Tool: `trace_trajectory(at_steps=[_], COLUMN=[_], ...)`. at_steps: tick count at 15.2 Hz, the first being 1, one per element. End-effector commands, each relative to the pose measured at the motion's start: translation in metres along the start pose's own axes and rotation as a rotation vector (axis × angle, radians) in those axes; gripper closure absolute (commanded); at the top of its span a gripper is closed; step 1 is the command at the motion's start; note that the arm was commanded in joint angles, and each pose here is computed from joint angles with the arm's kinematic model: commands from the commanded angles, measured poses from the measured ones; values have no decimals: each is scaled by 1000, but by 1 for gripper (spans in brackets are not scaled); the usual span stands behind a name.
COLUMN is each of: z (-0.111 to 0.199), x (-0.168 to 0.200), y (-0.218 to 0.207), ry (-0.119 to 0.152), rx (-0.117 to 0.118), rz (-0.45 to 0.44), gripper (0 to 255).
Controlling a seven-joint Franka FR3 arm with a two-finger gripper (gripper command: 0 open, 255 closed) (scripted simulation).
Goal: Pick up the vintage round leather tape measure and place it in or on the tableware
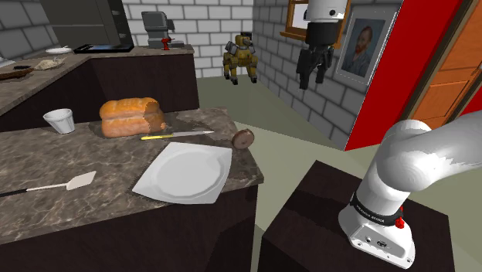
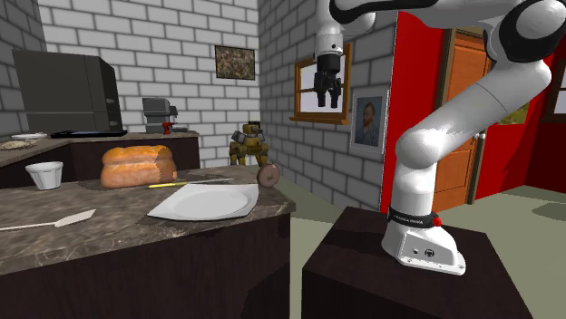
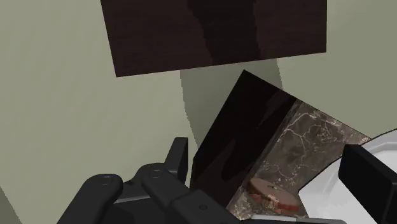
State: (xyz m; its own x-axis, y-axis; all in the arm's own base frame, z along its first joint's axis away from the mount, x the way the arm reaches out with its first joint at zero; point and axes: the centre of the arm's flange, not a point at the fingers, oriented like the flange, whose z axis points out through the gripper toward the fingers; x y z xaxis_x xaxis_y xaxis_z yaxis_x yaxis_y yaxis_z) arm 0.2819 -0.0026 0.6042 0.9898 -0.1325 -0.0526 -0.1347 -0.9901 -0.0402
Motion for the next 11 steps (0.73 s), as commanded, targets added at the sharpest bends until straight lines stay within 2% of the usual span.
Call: trace_trajectory(at_steps=[1, 11], z=[0, 100], x=[0, 70], y=[0, 24], ry=[0, 133], rx=[0, 74], rz=[0, -486], gripper=[0, 0])
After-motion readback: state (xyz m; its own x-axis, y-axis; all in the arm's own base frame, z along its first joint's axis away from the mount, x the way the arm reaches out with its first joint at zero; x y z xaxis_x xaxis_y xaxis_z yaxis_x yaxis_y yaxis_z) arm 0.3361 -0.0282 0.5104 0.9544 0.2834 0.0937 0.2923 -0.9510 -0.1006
